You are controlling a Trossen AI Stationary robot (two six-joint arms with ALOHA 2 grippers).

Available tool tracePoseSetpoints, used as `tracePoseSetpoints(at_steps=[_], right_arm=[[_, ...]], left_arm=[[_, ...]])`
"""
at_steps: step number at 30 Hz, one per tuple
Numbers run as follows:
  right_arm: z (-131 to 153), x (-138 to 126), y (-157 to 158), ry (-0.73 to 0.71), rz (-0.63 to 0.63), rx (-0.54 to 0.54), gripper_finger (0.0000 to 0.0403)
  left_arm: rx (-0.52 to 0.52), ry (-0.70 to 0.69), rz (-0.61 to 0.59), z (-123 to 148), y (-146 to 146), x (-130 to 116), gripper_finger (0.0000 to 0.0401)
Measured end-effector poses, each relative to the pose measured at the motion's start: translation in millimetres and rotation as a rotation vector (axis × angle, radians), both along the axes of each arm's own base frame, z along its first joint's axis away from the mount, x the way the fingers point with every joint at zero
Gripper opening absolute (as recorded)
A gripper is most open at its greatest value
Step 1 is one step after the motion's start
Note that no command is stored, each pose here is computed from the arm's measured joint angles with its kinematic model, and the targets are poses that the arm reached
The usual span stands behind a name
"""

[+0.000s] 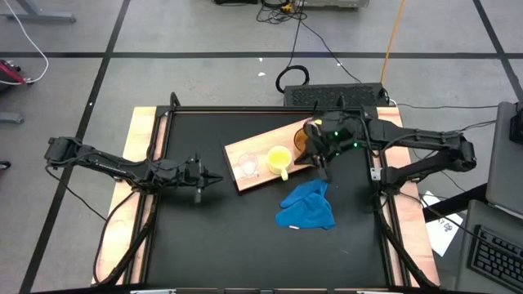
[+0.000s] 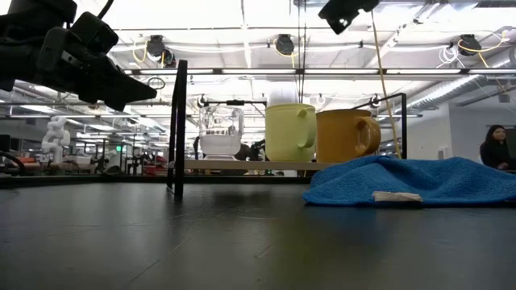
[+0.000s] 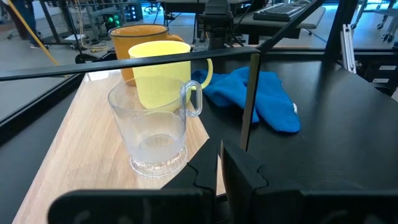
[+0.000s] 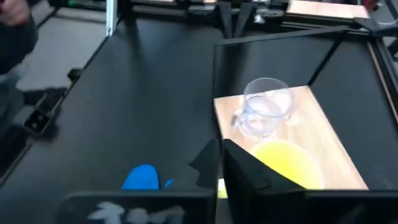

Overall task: Stack small to large cups/mugs on shelf
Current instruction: Return to Home Position

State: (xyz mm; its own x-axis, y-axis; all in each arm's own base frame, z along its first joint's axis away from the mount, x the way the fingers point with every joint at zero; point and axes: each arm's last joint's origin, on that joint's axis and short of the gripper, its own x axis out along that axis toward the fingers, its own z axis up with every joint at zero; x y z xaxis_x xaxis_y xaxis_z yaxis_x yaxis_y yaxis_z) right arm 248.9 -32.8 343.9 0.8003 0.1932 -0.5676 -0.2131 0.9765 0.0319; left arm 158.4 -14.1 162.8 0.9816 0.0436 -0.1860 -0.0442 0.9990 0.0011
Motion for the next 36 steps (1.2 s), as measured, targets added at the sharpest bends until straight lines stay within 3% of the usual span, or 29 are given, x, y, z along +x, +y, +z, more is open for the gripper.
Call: tracePoseSetpoints(at_steps=[12, 24, 33, 36], right_arm=[[-3.6, -1.5, 19.2, 0.056, 0.045, 0.016, 0.0001], [-22.4, 16.3, 47.9, 0.14, 0.145, 0.033, 0.0], [8.8, -24.3, 50.3, 0.031, 0.06, -0.03, 0.0], [13.1, -46.0, 47.9, -0.019, 0.021, -0.04, 0.0]], left_arm=[[-0.008, -0.001, -0.003, 0.0, -0.1, 0.0, 0.0026], [-0.042, -0.028, -0.005, 2.5, -0.7, 0.4, 0.0026], [0.02, -0.195, -0.16, 19.4, -14.4, -1.0, 0.0022], [0.059, -0.242, -0.136, 25.8, -16.1, -5.2, 0.0005]])
